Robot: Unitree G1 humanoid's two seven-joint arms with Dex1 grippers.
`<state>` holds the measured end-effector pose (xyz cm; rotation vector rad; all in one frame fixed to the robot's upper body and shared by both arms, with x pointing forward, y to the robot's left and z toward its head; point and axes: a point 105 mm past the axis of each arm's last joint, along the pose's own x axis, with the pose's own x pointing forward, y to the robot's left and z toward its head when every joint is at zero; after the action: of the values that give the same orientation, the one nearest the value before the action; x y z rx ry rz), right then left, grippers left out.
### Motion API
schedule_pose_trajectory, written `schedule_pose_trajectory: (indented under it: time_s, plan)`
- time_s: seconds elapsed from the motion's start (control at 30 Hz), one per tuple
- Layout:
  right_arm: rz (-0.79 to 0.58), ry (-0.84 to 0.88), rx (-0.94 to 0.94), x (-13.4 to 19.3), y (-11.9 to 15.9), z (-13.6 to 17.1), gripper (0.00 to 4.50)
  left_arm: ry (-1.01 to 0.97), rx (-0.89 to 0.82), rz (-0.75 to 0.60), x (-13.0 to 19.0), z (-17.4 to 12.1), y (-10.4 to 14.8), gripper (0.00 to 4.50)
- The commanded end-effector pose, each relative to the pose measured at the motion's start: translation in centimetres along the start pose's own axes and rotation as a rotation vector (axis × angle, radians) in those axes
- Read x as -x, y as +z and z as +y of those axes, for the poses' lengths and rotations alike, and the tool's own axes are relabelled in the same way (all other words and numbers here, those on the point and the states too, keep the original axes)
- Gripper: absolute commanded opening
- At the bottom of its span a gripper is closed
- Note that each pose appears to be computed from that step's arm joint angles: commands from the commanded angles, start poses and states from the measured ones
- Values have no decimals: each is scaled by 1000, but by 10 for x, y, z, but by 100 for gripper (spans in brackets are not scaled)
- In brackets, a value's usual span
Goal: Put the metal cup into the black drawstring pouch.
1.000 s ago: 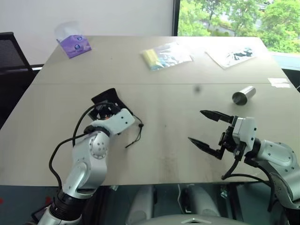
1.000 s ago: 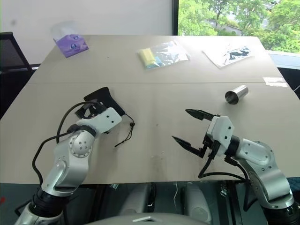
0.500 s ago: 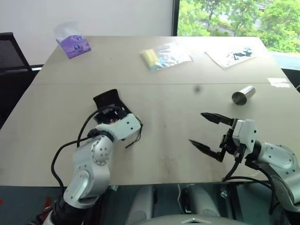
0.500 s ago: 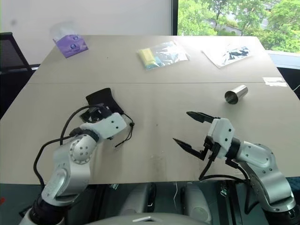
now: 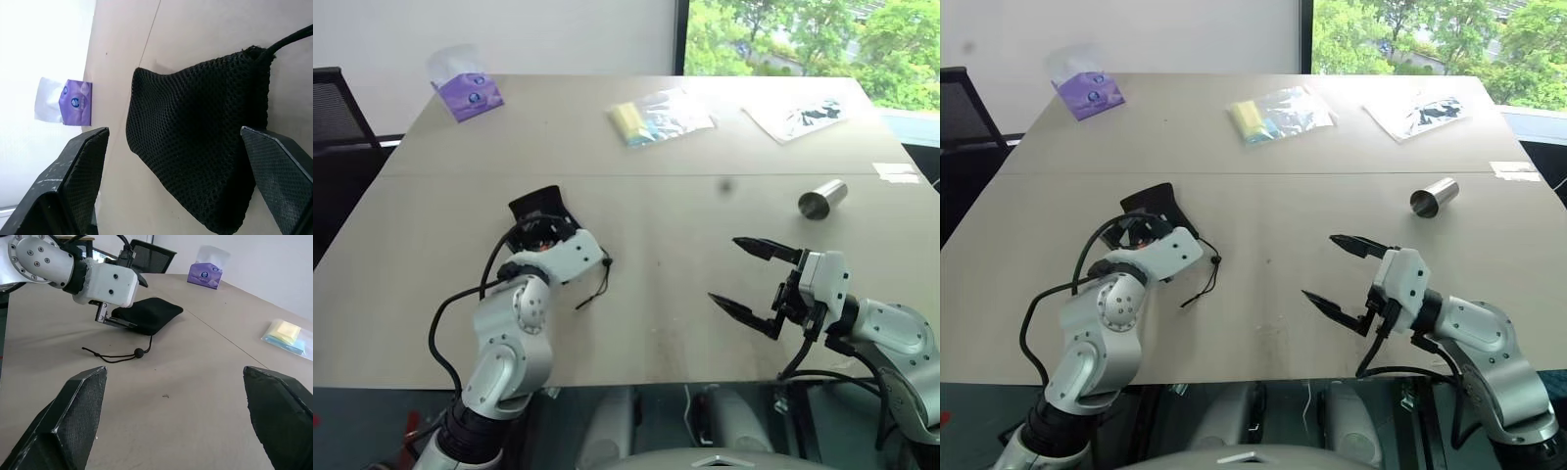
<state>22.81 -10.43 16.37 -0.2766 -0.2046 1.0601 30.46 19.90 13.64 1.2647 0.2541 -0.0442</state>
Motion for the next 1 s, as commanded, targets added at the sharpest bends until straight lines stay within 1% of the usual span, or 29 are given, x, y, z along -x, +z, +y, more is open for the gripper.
schedule_pose_trajectory:
  time_s: [0.03, 0.17, 0.33, 0.5, 0.77, 1.0]
  plan:
    - [-36, 8, 32, -2, 11, 1, 450, 48, -17, 3, 1, 11, 3, 446]
    - [-40, 9, 30, -3, 11, 3, 450, 41, -7, -25, 4, 13, 8, 446]
    - [-39, 8, 26, -2, 10, 4, 450, 14, -43, 0, 6, 9, 0, 446]
    - [-38, 7, 25, -3, 10, 4, 450, 9, -49, 6, 6, 9, -1, 446]
    - [-40, 1, 27, -3, 11, 4, 450, 51, -48, 44, -1, 16, -5, 446]
    - [-42, 2, 26, -5, 11, 3, 450, 45, -47, 64, -16, 16, -4, 446]
